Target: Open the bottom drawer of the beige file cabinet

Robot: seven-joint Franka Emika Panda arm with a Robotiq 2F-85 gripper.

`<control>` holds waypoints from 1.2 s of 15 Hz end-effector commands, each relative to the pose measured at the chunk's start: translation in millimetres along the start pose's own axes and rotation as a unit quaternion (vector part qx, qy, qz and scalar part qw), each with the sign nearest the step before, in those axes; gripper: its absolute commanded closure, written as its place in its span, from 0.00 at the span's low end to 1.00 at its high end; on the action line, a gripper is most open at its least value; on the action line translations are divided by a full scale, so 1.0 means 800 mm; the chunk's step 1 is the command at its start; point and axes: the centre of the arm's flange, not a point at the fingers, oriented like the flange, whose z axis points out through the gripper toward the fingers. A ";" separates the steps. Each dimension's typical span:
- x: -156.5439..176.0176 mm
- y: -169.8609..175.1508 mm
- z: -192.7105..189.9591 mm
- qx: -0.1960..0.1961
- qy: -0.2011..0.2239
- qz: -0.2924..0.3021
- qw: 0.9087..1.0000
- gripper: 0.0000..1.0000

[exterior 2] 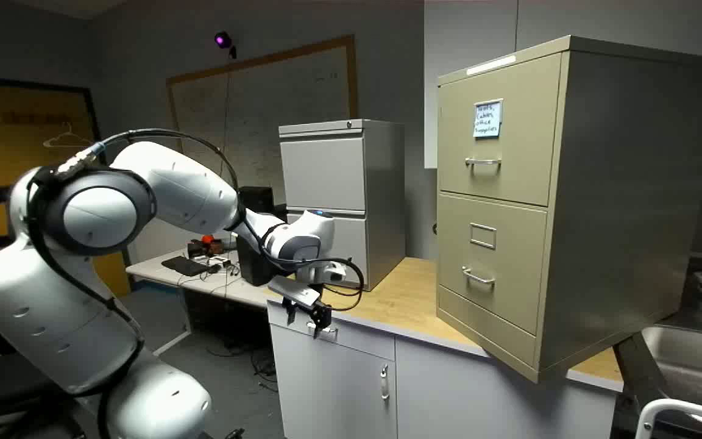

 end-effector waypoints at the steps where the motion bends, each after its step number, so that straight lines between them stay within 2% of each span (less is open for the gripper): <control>1: 0.000 0.000 0.000 0.000 0.000 0.000 1.000 0.00; 10: 0.008 0.006 -0.003 -0.002 0.007 0.001 1.000 0.00; 13: 0.025 0.022 -0.012 -0.003 0.031 0.016 0.999 0.00; 18: 0.061 0.073 -0.044 0.045 0.100 0.049 0.993 0.00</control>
